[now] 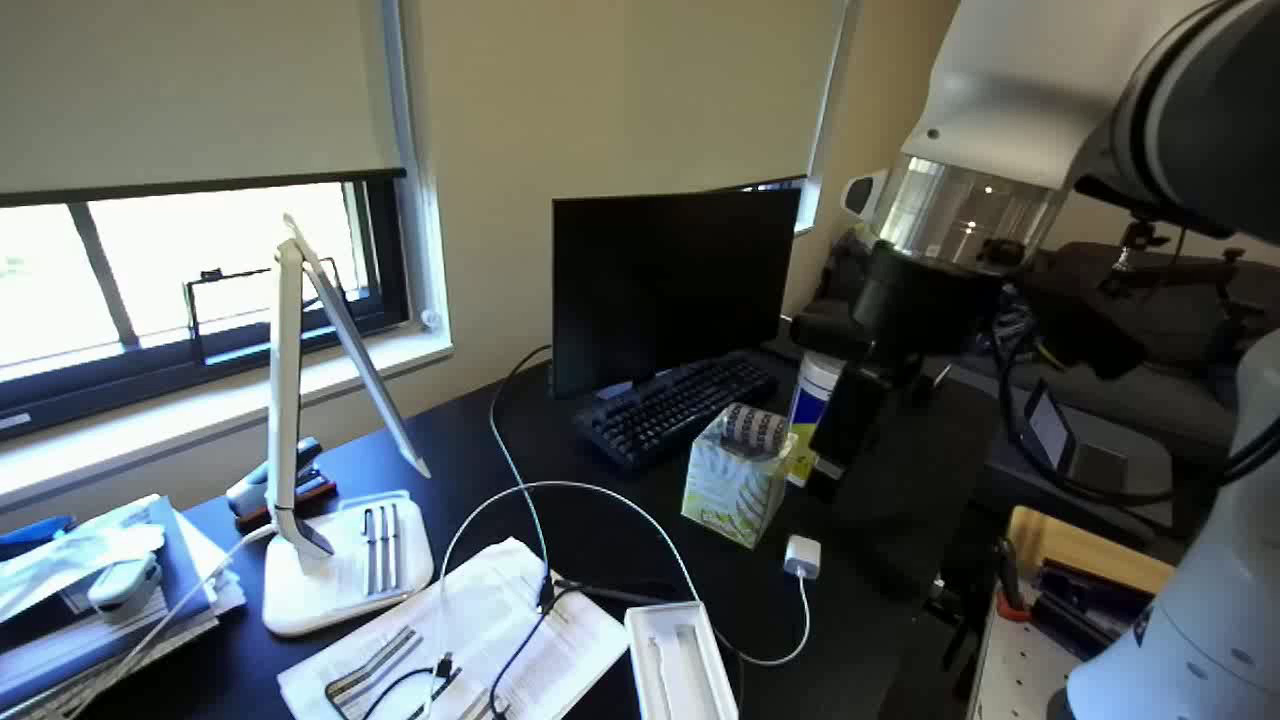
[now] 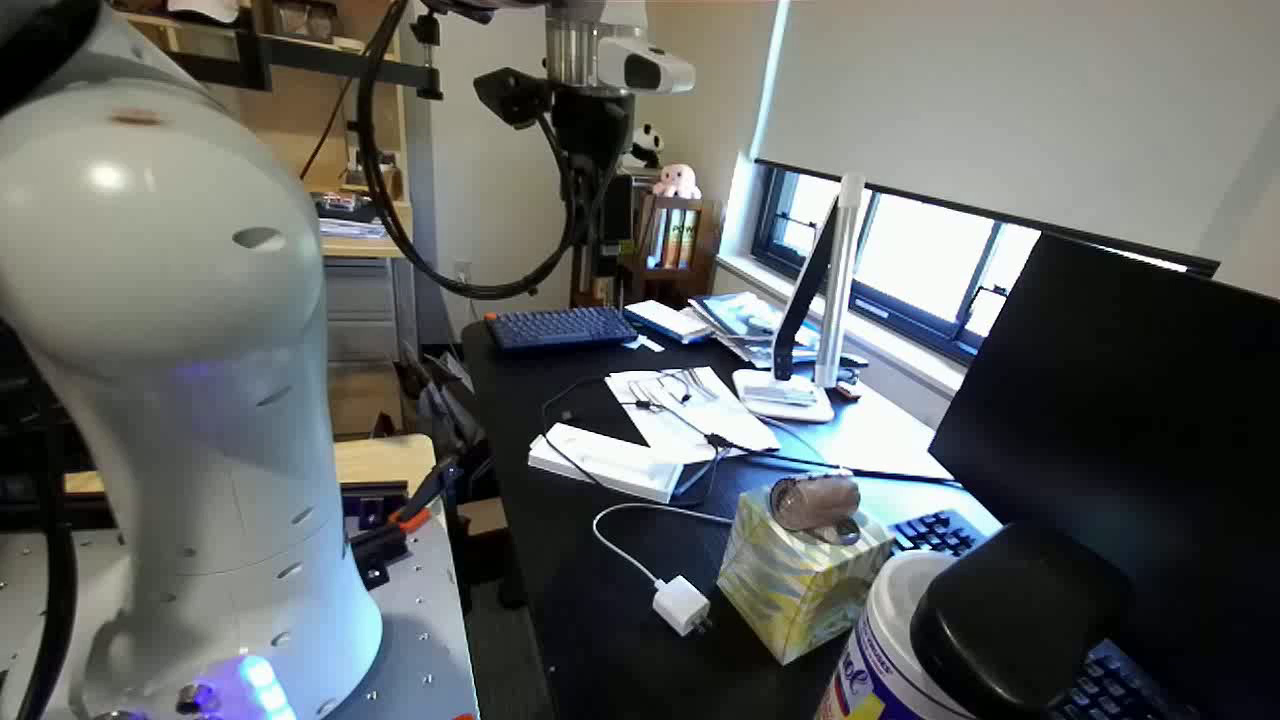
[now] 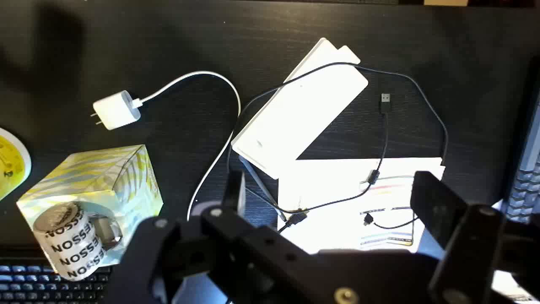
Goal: Turn the table lamp upward
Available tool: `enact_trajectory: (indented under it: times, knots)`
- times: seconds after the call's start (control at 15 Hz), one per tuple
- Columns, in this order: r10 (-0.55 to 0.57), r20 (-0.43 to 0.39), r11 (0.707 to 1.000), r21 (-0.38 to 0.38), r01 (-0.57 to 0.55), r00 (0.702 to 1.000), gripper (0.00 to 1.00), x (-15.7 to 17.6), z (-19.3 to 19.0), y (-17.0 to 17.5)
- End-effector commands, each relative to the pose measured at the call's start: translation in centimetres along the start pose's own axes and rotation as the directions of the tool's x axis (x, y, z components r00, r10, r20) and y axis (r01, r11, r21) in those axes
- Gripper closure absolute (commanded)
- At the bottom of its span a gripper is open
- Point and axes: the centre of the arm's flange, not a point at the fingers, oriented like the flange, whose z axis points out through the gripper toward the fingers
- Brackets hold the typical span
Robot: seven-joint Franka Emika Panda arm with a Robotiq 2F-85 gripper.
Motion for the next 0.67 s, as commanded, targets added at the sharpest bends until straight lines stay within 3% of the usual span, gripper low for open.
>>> enact_trajectory:
  times: [0.0,0.4,0.6]
  knots:
    - [0.0,0.002,1.0,-0.001,0.0,1.0,0.0,0.0,0.1,0.0]
    - [0.003,0.0,1.0,-0.003,-0.003,1.0,0.0,0.2,0.3,0.0]
    - [0.012,-0.115,1.0,0.015,-0.01,0.993,0.0,3.9,1.2,-0.8]
